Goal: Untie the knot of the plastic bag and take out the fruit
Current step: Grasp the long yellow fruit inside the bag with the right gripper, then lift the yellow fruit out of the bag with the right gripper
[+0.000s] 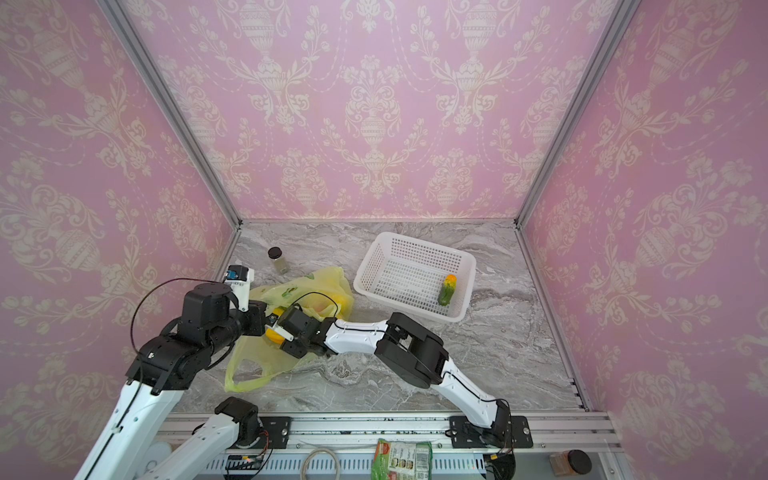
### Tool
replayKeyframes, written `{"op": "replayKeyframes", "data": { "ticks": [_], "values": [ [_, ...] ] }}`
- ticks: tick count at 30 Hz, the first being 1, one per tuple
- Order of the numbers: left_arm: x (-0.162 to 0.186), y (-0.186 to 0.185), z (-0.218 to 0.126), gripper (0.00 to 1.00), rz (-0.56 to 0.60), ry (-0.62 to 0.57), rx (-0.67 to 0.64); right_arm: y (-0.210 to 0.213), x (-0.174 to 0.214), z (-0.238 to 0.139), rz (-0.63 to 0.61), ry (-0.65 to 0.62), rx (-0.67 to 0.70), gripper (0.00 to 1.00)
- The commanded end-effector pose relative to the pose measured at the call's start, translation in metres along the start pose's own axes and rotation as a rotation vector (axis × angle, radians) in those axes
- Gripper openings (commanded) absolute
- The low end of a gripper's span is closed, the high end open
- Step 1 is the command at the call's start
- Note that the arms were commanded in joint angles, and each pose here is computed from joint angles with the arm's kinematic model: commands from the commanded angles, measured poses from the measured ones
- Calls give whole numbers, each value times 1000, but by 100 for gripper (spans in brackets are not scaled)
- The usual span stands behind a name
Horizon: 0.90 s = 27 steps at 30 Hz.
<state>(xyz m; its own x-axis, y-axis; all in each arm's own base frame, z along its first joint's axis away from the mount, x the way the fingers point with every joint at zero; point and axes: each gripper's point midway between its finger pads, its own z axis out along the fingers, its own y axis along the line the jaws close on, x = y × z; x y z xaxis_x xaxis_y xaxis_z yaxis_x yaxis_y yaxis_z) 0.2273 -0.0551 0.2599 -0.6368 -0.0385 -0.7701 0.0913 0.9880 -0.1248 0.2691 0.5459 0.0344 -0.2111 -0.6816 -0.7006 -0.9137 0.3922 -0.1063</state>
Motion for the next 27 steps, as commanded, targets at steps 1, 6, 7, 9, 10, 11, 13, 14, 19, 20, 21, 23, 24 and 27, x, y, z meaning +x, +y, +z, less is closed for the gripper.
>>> {"op": "replayKeyframes", "data": {
  "ticks": [1, 6, 7, 9, 10, 11, 13, 14, 19, 20, 21, 23, 24, 27],
  "values": [
    [3, -2, 1, 0, -8, 13, 14, 3, -11, -25, 25, -35, -15, 49],
    [4, -1, 2, 0, -8, 11, 9, 9, -32, -69, 54, -143, -29, 36],
    [4, -1, 3, 0, -8, 16, 9, 11, -35, -81, 54, -167, -29, 35],
    [4, -1, 4, 0, -6, 20, 9, 13, -40, -102, 48, -206, -20, 31],
    [4, -1, 4, 0, -7, 23, 7, 13, -42, -114, 44, -226, -11, 29],
    [4, -1, 4, 0, -6, 20, 9, 13, -44, -125, 44, -245, -5, 28],
    [3, -1, 2, 0, -8, 11, 7, 12, -46, -150, 50, -303, -1, 25],
    [4, 0, 2, 0, -8, 11, 6, 12, -41, -157, 55, -317, -1, 25],
    [4, -1, 4, 0, -7, 21, 8, -1, -35, -221, 80, -451, 49, 23],
    [5, -1, 4, 0, -8, 22, 7, -5, -35, -232, 84, -469, 70, 23],
    [4, -1, 4, 0, -7, 21, 8, -12, -31, -243, 91, -481, 99, 21],
    [4, -1, 2, 0, -8, 12, 7, -26, -24, -265, 113, -513, 161, 18],
    [4, 0, 1, 0, -9, 9, 5, -35, -18, -276, 134, -533, 199, 17],
    [3, 0, 2, 0, -10, 8, 2, -65, -2, -311, 232, -622, 290, 19]
  ]
}}
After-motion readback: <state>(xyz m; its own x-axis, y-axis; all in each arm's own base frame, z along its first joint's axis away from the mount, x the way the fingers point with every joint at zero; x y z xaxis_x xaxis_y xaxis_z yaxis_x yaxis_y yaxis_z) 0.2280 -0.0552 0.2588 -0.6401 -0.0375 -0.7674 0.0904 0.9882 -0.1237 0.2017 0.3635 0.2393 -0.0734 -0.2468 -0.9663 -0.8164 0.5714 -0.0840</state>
